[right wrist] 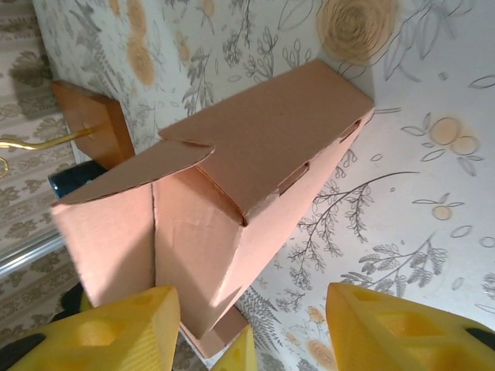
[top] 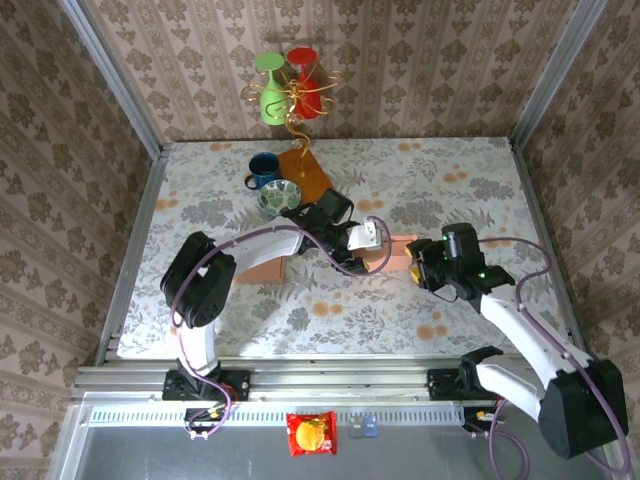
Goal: Fold the paper box
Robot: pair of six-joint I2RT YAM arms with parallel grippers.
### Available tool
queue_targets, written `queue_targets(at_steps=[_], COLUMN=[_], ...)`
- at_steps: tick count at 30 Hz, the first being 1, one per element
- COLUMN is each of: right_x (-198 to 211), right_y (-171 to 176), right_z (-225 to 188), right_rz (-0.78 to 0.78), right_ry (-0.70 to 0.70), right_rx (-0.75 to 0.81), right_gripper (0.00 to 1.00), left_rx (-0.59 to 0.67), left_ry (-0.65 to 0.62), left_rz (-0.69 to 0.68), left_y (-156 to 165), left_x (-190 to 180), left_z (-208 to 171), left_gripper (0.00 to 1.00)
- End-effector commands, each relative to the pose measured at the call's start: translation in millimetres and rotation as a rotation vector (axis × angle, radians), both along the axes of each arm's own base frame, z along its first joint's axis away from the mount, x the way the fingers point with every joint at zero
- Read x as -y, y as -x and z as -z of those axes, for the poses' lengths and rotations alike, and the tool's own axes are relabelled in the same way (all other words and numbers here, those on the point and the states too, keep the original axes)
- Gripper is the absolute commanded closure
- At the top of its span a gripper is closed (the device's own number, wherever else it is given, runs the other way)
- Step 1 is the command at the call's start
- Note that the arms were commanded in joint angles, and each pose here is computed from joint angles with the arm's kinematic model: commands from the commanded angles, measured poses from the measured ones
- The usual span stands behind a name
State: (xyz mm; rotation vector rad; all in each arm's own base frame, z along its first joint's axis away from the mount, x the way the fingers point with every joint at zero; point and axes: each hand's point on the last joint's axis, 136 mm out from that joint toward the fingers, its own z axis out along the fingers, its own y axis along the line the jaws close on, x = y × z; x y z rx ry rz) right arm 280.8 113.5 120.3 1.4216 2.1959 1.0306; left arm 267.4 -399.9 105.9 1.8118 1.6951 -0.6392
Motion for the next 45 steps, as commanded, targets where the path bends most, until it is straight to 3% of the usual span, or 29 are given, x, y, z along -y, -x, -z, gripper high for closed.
queue_targets(at_steps=[1, 14, 30, 36, 39, 45], right_x=[-7, -12, -13, -11, -9, 34], right_y=[-28, -22, -20, -15, -18, -18], right_z=[-23, 20, 34, 26, 0, -66], right_rz=[0.048, 0.071, 0.053, 0.028, -0.055, -0.335], right_ry=[-0.04, -0.04, -0.008, 0.015, 0.074, 0.413], right_rx=[0.14, 0.023, -0.042, -0.032, 0.037, 0.229], right_gripper=[0.45, 0.48, 0.65, 0.6, 0.54, 0.53], left_rx=[-0.025, -0.07, -0.069, -0.069, -0.066, -0.059], left_ry=[0.031, 0.062, 0.065, 0.069, 0.07, 0.071], left_rz=[-0.018, -0.044, -0.045, -0.04, -0.043, -0.043], left_y=[2, 2, 4, 6, 5, 5], left_x=[0, 4, 6, 8, 7, 6], left_z=[-9, -9, -9, -10, -12, -13], left_gripper=[0.29, 0.32, 0.34, 0.4, 0.41, 0.42])
